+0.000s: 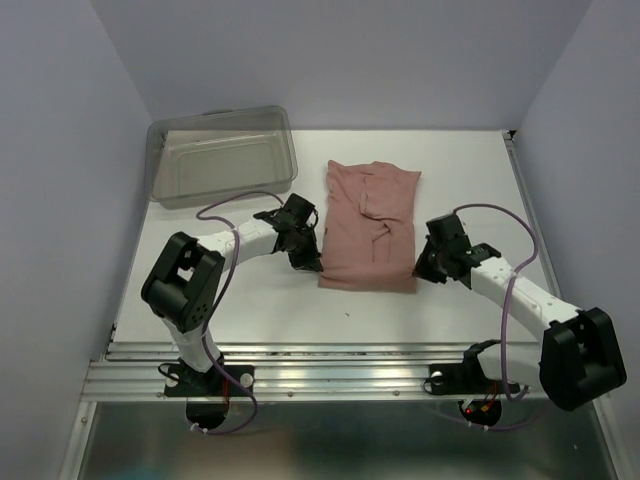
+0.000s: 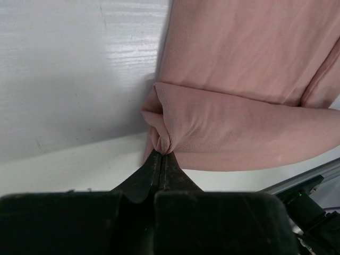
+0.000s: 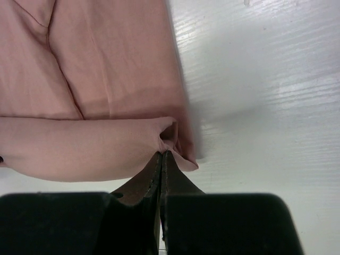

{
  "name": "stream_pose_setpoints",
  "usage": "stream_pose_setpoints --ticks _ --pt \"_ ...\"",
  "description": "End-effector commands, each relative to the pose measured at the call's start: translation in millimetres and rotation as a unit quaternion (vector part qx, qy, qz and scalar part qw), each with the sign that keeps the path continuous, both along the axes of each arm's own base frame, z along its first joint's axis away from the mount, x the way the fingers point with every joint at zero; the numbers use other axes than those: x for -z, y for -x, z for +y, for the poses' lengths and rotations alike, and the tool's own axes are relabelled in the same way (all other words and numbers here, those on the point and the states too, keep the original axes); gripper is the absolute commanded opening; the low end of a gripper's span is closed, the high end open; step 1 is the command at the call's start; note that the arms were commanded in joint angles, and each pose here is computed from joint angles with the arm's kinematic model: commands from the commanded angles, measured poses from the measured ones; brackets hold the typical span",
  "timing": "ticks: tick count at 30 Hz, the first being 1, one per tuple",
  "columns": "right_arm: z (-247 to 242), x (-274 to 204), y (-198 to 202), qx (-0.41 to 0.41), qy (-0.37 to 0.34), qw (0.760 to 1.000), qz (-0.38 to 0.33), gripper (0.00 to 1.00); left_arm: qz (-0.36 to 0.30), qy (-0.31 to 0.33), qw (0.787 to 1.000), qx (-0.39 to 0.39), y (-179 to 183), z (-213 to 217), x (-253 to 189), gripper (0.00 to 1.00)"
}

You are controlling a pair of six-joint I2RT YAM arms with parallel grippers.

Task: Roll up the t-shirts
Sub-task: Roll the T-shirt to the center of the board.

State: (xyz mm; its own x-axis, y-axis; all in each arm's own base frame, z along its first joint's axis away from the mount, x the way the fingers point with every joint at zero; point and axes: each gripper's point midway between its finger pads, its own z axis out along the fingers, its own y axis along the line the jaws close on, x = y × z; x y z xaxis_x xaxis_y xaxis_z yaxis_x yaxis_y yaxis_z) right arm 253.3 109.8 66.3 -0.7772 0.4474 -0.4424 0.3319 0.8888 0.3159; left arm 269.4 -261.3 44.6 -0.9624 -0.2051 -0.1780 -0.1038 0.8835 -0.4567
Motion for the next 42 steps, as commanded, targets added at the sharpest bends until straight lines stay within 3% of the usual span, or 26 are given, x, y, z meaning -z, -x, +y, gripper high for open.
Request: stream_pose_setpoints --ticks 1,4,8,12,13,17,18,22,25,26,29,32,37,42 --pt "-4.8 -17.6 -30.5 0.014 0.012 0.998 -0.053 0.01 -0.038 -0.018 0.999 -0.005 -22.2 3.2 -7.6 0.00" --pt "-8.2 -12.0 -37.1 0.023 0.025 0.998 -0.055 0.04 -0.047 -0.027 0.998 -0.007 -27.6 4.7 -4.9 0.00" --pt "-11.0 -11.6 -47.2 0.033 0.030 0.997 -0.063 0.11 -0.062 -0.032 0.998 -0.006 -34.2 5.2 -8.2 0.09" --pt "-10.4 -15.1 -50.8 0.034 0.030 0.997 -0.069 0.33 -0.085 -0.036 0.996 -0.009 -42.0 6.6 -22.5 0.20" --pt "-10.7 -17.2 -50.8 0.034 0.029 0.996 -0.072 0.38 -0.088 -0.041 0.995 -0.007 -42.0 8.7 -24.4 0.24" --pt "-9.1 -33.9 -48.1 0.024 0.019 0.995 -0.094 0.48 -0.114 -0.058 0.992 -0.014 -46.2 18.3 -39.9 0.60" --pt "-7.9 -38.1 -46.8 0.020 0.015 0.995 -0.098 0.48 -0.123 -0.067 0.990 -0.018 -48.2 21.8 -43.6 0.61" --pt "-0.5 -50.8 -36.0 -0.014 -0.002 0.995 -0.099 0.45 -0.168 -0.074 0.983 -0.033 -49.6 31.4 -74.8 0.63" --pt "10.2 -51.0 -28.1 -0.037 -0.029 0.995 -0.092 0.36 -0.200 -0.068 0.977 -0.024 -45.1 26.9 -94.4 0.54" --pt "13.1 -51.3 -25.7 -0.042 -0.037 0.994 -0.090 0.26 -0.206 -0.063 0.976 -0.016 -41.8 21.7 -98.1 0.45" --pt "14.1 -47.1 -23.8 -0.046 -0.039 0.995 -0.085 0.21 -0.209 -0.056 0.976 -0.008 -38.4 15.7 -99.6 0.45" --pt "11.4 -45.2 -24.2 -0.042 -0.032 0.995 -0.084 0.22 -0.198 -0.055 0.979 -0.010 -38.6 12.4 -92.2 0.48" --pt "2.3 -32.3 -25.2 -0.022 -0.009 0.997 -0.071 0.42 -0.182 -0.073 0.981 0.002 -42.3 8.9 -68.6 0.67" --pt "5.1 -19.6 -31.7 -0.027 -0.002 0.998 -0.054 0.42 -0.173 -0.095 0.980 0.013 -49.8 7.8 -44.1 0.65"
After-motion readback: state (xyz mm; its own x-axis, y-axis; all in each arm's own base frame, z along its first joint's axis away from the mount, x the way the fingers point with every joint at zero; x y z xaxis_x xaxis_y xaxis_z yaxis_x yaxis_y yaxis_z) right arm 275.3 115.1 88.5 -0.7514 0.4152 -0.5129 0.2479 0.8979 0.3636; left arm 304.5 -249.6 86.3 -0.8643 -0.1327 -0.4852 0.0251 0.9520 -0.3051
